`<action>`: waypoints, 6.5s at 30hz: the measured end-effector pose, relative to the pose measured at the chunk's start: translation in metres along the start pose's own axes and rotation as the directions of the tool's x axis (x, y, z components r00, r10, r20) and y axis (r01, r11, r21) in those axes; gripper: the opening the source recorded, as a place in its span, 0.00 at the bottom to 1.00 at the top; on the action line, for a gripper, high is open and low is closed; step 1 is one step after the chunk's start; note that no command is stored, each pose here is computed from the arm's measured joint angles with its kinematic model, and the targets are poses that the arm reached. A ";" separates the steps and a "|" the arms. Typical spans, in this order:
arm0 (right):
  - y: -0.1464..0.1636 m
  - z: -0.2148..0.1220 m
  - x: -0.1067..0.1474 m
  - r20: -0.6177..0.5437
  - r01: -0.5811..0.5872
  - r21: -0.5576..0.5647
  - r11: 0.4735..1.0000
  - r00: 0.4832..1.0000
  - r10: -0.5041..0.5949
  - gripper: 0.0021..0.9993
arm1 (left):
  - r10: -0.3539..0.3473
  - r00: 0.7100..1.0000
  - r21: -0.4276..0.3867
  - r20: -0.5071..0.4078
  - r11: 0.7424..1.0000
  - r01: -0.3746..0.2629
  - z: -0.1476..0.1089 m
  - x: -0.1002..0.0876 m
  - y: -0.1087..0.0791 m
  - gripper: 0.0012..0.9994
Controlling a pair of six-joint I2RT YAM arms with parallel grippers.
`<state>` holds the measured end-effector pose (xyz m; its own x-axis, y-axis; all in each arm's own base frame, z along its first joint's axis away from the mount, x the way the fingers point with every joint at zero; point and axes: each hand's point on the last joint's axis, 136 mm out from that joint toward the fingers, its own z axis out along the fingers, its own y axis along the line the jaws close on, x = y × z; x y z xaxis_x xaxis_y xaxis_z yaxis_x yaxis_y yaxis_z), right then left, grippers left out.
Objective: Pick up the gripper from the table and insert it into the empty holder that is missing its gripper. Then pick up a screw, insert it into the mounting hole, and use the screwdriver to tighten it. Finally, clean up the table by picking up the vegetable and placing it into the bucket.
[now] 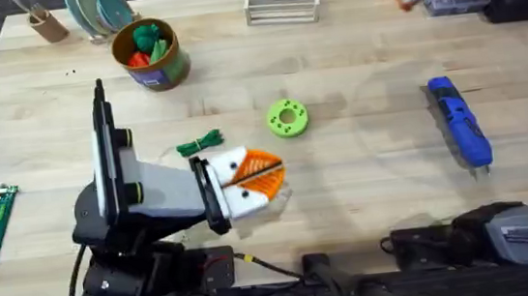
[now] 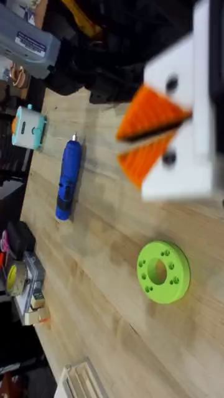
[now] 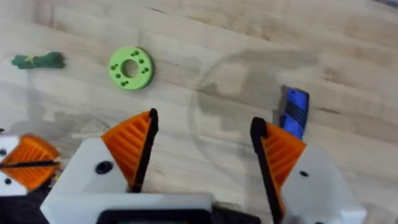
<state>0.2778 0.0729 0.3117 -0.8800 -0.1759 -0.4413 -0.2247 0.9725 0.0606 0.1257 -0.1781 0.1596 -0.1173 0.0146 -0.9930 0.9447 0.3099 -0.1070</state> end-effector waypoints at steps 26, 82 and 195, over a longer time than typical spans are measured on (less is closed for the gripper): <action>-0.122 0.063 0.118 -0.220 -0.281 0.244 0.928 0.916 0.335 0.98 | 0.004 1.000 0.000 0.000 1.000 -0.004 0.000 0.000 0.000 0.01; -0.174 0.211 0.149 -0.447 0.059 -0.042 0.997 0.892 -0.072 0.88 | 0.004 1.000 0.000 0.000 1.000 -0.004 0.000 0.000 0.000 0.01; -0.172 0.180 0.109 -0.242 0.043 0.026 0.999 0.970 -0.035 0.18 | 0.004 1.000 0.000 0.000 1.000 -0.004 0.000 0.000 0.000 0.01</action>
<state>0.2956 -0.0858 0.0917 -0.9467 -0.2417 -0.2129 -0.2512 0.9678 0.0183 0.1257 -0.1781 0.1596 -0.1138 0.0157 -0.9934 0.9451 0.3099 -0.1034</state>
